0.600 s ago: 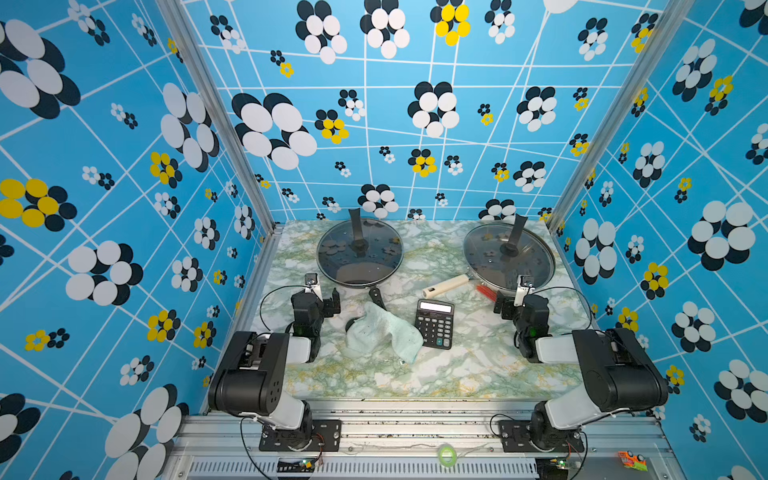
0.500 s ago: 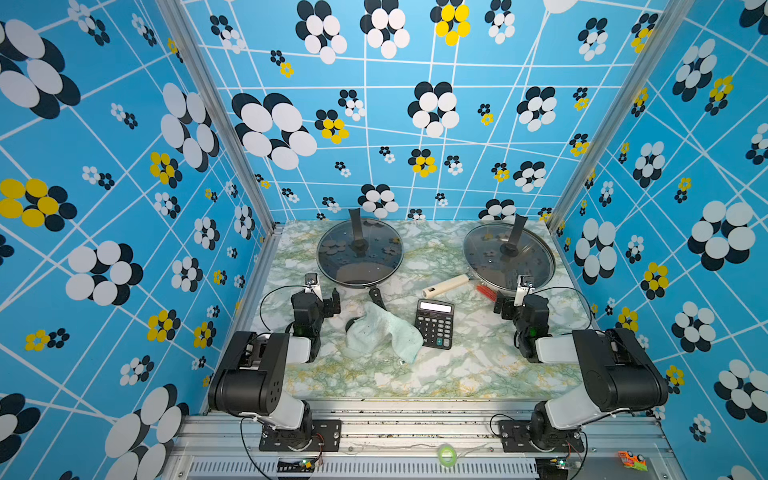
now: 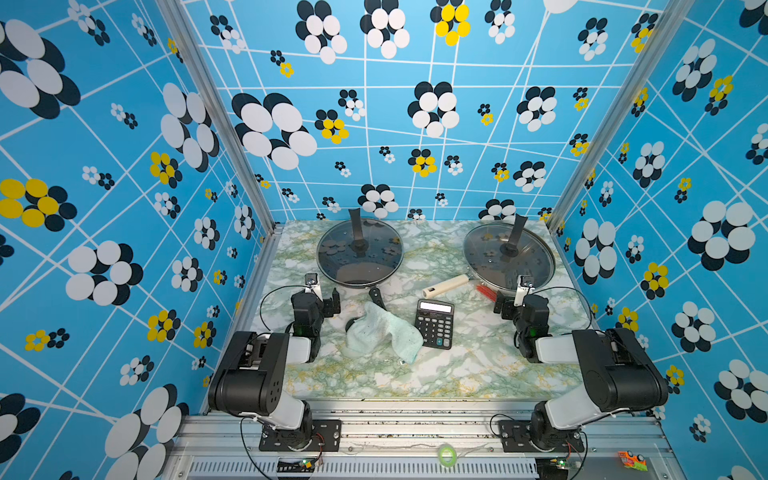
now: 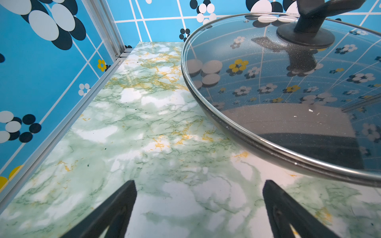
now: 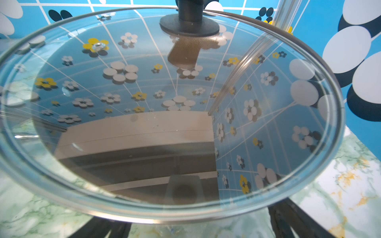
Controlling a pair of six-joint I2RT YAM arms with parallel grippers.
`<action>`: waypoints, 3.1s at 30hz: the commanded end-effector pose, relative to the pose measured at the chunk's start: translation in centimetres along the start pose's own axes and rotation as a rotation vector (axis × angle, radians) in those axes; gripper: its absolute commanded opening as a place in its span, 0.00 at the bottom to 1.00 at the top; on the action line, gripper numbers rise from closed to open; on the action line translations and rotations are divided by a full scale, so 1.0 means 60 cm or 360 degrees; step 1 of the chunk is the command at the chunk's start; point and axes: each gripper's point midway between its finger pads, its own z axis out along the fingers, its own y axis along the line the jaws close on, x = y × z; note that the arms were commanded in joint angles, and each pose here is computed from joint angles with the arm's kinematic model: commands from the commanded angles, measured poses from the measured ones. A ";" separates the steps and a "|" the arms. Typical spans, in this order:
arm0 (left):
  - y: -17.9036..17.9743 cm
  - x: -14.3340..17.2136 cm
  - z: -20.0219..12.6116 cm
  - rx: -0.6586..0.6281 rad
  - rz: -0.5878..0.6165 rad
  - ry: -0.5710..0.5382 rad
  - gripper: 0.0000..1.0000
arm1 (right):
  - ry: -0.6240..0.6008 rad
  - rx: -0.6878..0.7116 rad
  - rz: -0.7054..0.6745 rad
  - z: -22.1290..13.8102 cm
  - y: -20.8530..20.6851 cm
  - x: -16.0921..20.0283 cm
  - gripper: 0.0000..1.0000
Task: Wipe the pot lid with a cloth
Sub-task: Pick up the pot lid from the cooking pot.
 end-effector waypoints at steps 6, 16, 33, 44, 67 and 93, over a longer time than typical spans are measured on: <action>0.007 -0.017 0.008 -0.0025 0.0011 -0.0048 0.99 | -0.0113 0.0026 0.0033 0.008 -0.007 -0.039 0.99; 0.007 -0.018 0.008 -0.0025 0.0010 -0.0051 0.99 | -0.0120 0.0028 0.0032 0.007 -0.008 -0.040 0.99; -0.065 -0.159 -0.092 0.0167 0.0061 -0.0024 0.99 | 0.0001 -0.0034 0.0328 -0.071 -0.009 -0.171 0.99; -0.175 -0.310 -0.207 0.0479 -0.0582 -0.0072 0.99 | 0.0252 -0.0396 0.1155 -0.143 0.071 -0.235 0.99; -0.373 -0.376 -0.232 0.0833 -0.0635 0.0084 0.99 | 0.0182 -0.0328 0.1037 -0.148 0.168 -0.359 0.94; -0.423 -0.266 -0.185 0.0604 0.0165 0.0375 0.99 | 0.0264 0.0702 0.0227 0.166 -0.011 -0.261 0.70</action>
